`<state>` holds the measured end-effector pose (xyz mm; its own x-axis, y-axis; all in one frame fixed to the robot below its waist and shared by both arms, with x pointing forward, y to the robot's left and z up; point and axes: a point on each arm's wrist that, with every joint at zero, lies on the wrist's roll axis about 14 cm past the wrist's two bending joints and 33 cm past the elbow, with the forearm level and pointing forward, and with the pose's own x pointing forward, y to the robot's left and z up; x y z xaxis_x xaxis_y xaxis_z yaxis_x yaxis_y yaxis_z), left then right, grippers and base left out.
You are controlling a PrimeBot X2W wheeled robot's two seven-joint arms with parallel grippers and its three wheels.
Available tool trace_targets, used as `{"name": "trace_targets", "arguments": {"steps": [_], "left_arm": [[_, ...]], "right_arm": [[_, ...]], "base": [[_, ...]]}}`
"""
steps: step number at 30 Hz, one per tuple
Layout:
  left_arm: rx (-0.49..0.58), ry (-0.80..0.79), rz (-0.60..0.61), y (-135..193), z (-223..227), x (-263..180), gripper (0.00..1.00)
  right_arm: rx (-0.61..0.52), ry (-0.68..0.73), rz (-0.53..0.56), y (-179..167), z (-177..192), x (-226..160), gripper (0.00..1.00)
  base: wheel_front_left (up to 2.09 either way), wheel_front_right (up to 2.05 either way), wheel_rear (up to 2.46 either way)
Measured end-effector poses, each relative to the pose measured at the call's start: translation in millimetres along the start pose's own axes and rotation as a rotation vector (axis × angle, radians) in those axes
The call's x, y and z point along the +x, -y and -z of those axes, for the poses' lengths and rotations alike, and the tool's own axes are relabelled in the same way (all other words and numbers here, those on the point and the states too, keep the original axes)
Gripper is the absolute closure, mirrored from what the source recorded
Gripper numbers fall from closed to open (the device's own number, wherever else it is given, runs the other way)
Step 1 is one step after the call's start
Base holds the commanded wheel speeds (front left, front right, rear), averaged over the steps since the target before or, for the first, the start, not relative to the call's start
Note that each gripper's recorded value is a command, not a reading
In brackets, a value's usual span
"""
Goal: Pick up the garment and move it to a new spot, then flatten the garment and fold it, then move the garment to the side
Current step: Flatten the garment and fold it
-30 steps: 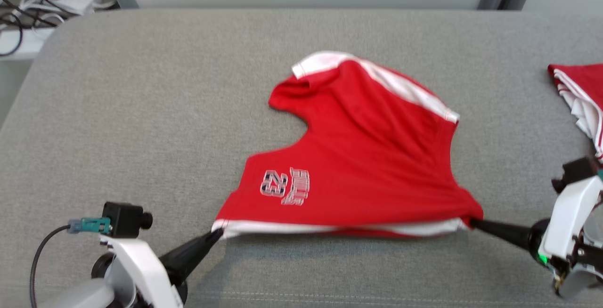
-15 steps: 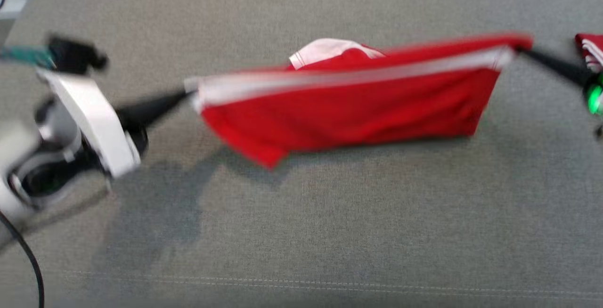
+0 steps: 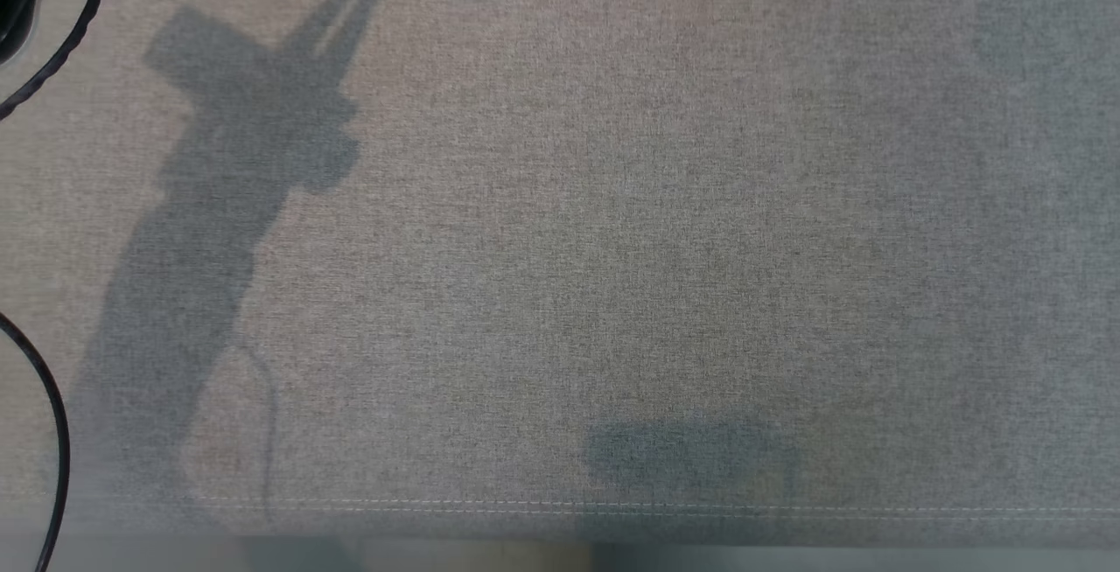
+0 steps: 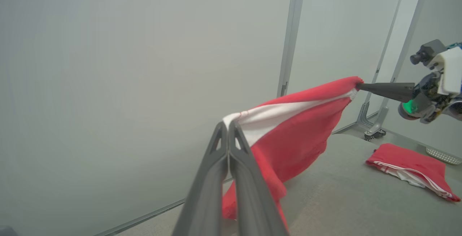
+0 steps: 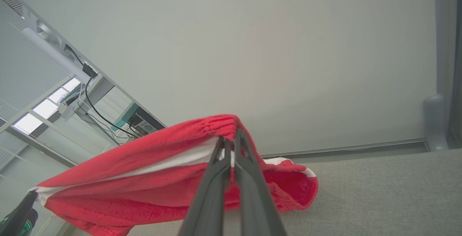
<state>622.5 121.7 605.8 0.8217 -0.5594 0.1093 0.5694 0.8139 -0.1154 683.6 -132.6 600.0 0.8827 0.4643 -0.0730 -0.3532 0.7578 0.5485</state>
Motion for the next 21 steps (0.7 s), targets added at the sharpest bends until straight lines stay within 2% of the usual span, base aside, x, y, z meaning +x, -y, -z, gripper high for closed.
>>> {"name": "trace_targets", "arguments": {"steps": [2, 5, 10, 16, 21], "left_arm": [[-0.029, -0.009, 0.003, 0.3, 10.4, 2.4, 1.0], [-0.092, -0.064, 0.022, 8.1, 38.1, -1.1, 1.0], [-0.238, -0.246, 0.07, 45.2, 103.8, -46.2, 1.0], [-0.328, -0.301, 0.021, 51.9, 109.0, -92.0, 1.0], [-0.395, -0.346, -0.018, 68.8, 117.9, -133.9, 1.0]], "right_arm": [[0.025, -0.052, 0.015, 9.6, 11.0, 0.1, 1.0], [0.076, -0.184, 0.057, 32.3, 46.6, -9.2, 1.0], [0.232, -0.415, 0.115, 57.3, 121.2, -55.2, 1.0], [0.323, -0.485, 0.084, 39.1, 142.3, -96.2, 1.0], [0.355, -0.633, 0.11, 30.0, 183.9, -149.1, 1.0]], "base": [[0.0, 0.0, 0.0], [0.0, 0.0, 0.0], [0.0, 0.0, 0.0], [0.0, 0.0, 0.0], [0.0, 0.0, 0.0]]}}
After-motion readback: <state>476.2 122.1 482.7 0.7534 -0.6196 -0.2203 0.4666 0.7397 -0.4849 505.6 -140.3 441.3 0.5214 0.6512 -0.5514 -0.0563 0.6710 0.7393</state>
